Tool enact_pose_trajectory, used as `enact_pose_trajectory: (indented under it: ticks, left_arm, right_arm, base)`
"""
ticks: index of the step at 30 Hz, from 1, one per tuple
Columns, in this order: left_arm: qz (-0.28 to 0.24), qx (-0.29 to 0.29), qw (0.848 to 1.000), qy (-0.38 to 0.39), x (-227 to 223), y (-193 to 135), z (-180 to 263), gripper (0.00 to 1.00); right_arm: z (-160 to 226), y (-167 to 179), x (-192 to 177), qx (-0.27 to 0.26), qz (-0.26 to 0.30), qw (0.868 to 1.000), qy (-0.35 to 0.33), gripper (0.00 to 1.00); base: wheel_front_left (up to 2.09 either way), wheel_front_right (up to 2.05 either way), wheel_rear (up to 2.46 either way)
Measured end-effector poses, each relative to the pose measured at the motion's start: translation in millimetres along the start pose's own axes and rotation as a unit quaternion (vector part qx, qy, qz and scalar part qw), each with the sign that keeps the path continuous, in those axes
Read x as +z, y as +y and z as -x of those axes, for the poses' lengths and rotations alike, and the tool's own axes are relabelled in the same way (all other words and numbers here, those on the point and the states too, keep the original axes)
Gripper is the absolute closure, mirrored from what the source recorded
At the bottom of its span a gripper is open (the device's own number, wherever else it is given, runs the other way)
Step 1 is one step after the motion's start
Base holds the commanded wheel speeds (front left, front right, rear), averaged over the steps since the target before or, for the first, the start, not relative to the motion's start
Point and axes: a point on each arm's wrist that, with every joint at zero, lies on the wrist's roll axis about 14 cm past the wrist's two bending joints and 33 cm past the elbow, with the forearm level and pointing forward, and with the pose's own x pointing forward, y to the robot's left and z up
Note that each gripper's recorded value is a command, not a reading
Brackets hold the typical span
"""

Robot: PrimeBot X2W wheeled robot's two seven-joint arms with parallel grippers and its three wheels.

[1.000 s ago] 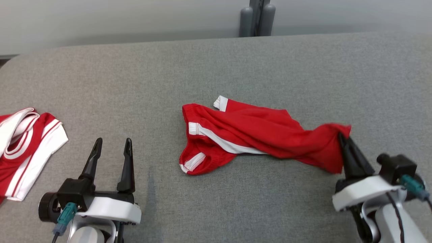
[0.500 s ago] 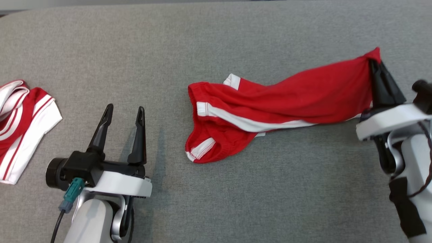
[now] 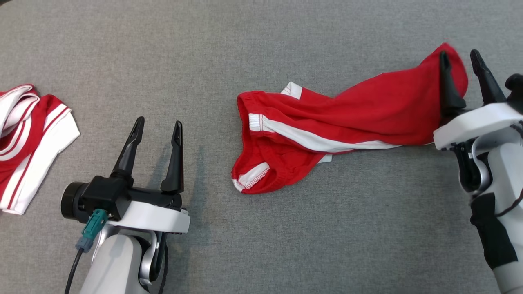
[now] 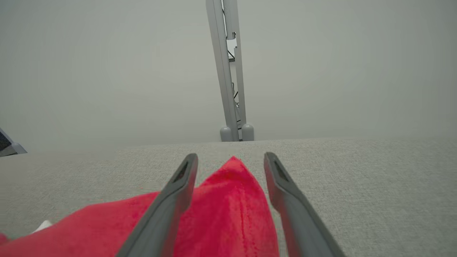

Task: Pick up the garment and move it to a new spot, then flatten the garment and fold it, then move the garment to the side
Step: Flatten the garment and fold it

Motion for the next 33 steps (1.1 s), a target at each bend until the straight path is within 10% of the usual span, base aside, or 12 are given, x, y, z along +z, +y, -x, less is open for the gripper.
enact_pose_trajectory:
  ticks: [33]
  left_arm:
    - [-0.004, -0.009, 1.000, 0.005, 8, -10, 40, 0.00]
  right_arm:
    - [149, 7, 0, -0.042, 0.002, 0.999, -0.033, 0.00]
  base:
    - [0.00, 0.00, 0.00]
